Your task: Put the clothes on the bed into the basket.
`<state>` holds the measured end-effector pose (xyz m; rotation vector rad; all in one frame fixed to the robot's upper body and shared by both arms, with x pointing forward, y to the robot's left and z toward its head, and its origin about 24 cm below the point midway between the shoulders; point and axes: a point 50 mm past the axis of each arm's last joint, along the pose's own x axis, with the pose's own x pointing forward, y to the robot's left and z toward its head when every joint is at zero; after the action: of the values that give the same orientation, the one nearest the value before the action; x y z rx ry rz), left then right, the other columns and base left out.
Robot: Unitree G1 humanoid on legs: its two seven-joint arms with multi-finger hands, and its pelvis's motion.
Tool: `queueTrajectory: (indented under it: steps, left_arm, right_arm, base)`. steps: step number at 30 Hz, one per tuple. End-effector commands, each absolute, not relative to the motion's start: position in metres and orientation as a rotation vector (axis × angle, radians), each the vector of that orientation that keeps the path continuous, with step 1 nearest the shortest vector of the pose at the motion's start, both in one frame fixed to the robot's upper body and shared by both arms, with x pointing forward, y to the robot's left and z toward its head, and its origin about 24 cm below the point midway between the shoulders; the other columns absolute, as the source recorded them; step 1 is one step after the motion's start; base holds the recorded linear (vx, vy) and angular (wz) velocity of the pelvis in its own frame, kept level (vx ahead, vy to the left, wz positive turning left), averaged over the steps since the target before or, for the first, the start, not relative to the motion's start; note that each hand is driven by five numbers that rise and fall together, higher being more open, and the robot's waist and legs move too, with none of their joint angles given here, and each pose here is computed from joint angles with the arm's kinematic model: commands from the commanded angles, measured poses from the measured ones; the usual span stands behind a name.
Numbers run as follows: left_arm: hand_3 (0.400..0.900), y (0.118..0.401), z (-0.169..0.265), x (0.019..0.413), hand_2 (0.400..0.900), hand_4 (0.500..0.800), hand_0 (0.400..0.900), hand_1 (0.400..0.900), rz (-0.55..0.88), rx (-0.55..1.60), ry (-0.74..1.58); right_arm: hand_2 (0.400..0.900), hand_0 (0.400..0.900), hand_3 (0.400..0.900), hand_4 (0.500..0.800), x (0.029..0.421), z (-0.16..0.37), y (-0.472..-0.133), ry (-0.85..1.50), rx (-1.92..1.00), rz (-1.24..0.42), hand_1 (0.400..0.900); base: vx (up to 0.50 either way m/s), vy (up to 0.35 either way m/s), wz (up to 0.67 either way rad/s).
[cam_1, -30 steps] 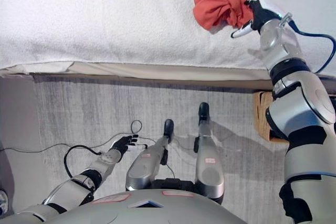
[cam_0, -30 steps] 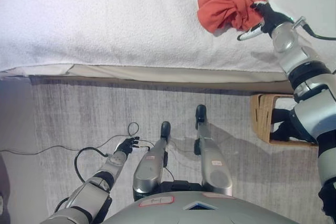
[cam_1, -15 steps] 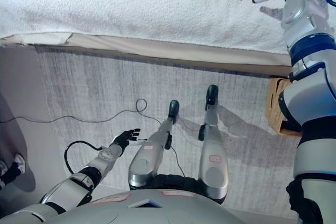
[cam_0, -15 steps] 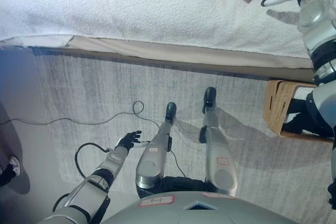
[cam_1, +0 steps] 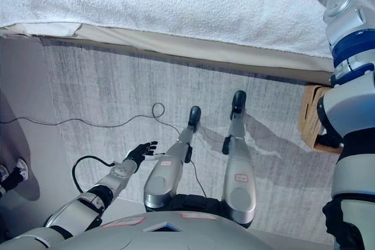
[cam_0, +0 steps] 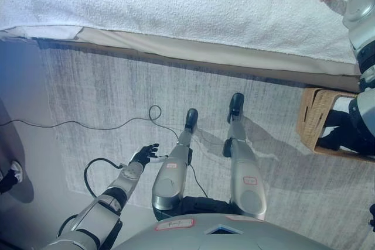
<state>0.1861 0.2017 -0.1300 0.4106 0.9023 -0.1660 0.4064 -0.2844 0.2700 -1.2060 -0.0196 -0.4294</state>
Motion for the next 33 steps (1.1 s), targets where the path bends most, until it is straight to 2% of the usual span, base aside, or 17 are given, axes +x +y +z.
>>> queueTrajectory:
  steps: [1,21,33]
  left_arm:
    - [0.9,0.226,-0.142,0.147,0.9,0.8,0.9,0.9,-0.164,0.487,1.028]
    - [0.9,0.235,-0.144,0.146,0.9,0.8,0.9,0.9,-0.103,0.494,1.08]
    - [0.9,0.256,-0.149,0.123,0.9,0.8,0.9,0.9,-0.036,0.481,1.194]
  right_arm:
    - [0.4,0.4,0.4,0.5,0.401,0.326,-0.279,-0.159,-1.186,-0.534,0.4]
    - [0.4,0.4,0.4,0.5,0.411,0.304,-0.263,-0.132,-1.116,-0.469,0.4]
    - [0.4,0.4,0.4,0.5,0.418,0.263,-0.253,-0.021,-1.138,-0.349,0.4]
  base:
    - [0.0,0.0,0.0]
    - [-0.007,0.001,-0.01]
    - [0.022,0.046,-0.34]
